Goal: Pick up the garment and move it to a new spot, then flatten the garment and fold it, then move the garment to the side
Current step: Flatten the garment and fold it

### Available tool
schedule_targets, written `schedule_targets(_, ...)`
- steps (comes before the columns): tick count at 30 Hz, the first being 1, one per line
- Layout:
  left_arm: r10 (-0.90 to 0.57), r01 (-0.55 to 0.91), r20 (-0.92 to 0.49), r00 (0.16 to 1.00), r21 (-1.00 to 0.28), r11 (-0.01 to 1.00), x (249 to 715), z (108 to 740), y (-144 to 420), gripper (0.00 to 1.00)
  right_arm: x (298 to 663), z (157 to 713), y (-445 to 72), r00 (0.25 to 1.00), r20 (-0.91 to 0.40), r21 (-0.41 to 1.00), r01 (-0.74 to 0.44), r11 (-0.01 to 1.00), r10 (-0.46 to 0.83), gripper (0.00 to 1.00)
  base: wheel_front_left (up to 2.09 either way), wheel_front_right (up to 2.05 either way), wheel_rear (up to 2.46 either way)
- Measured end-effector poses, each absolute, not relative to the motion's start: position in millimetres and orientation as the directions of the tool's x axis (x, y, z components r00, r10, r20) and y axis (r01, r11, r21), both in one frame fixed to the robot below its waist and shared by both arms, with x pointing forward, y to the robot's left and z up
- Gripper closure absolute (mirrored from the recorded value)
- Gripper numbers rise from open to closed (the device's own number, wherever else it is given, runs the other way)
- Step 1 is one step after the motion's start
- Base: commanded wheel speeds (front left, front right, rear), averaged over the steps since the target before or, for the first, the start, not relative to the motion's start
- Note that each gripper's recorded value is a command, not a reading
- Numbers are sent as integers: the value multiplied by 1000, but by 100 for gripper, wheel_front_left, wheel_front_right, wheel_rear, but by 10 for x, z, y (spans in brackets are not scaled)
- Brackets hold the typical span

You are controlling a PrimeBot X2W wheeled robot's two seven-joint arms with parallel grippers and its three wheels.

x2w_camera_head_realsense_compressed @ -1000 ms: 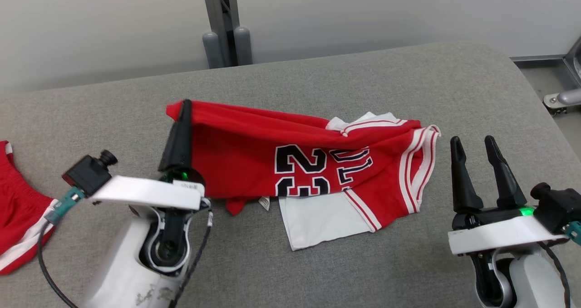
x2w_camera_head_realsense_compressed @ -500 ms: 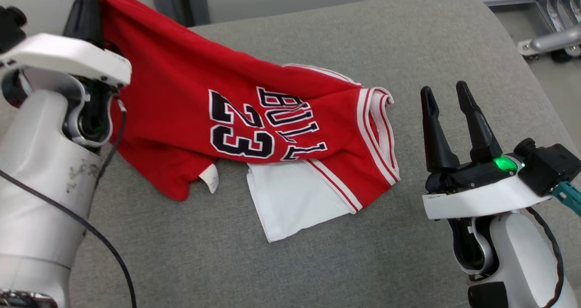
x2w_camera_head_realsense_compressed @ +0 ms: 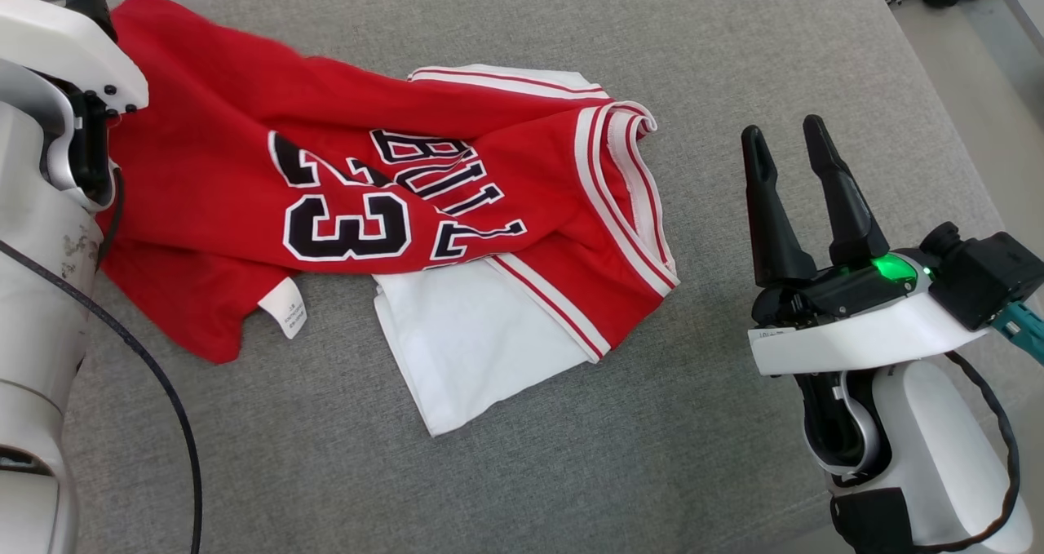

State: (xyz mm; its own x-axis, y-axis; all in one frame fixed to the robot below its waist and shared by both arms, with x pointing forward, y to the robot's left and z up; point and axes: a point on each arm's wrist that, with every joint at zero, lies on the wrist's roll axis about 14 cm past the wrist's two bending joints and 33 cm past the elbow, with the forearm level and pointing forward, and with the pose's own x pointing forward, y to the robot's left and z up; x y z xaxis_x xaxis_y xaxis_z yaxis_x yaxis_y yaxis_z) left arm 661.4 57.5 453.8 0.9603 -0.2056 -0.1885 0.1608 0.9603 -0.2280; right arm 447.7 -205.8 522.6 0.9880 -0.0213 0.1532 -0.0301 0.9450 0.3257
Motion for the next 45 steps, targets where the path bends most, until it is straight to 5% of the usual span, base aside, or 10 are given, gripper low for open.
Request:
schedule_targets(11,-185,176,-23,982,-209,962,6568,5214,788,0,4517,5392,-1957,979,202,315,-70,946,5,0,0,0,0)
schedule_targets(22,-112,137,158,981,-159,978,5808,5604,1236,0,4409,5538,-1814,971,237,260,-104,960,41,0,0,0,0)
schedule_targets(36,13,8,128,992,-161,987,4432,5271,1748,0,4168,5551,-1417,958,230,206,-218,954,170,0,0,0,0)
schedule_targets(45,18,-3,108,994,-141,990,4163,5183,1782,0,4110,5477,-1191,946,204,185,-289,939,251,0,0,0,0)
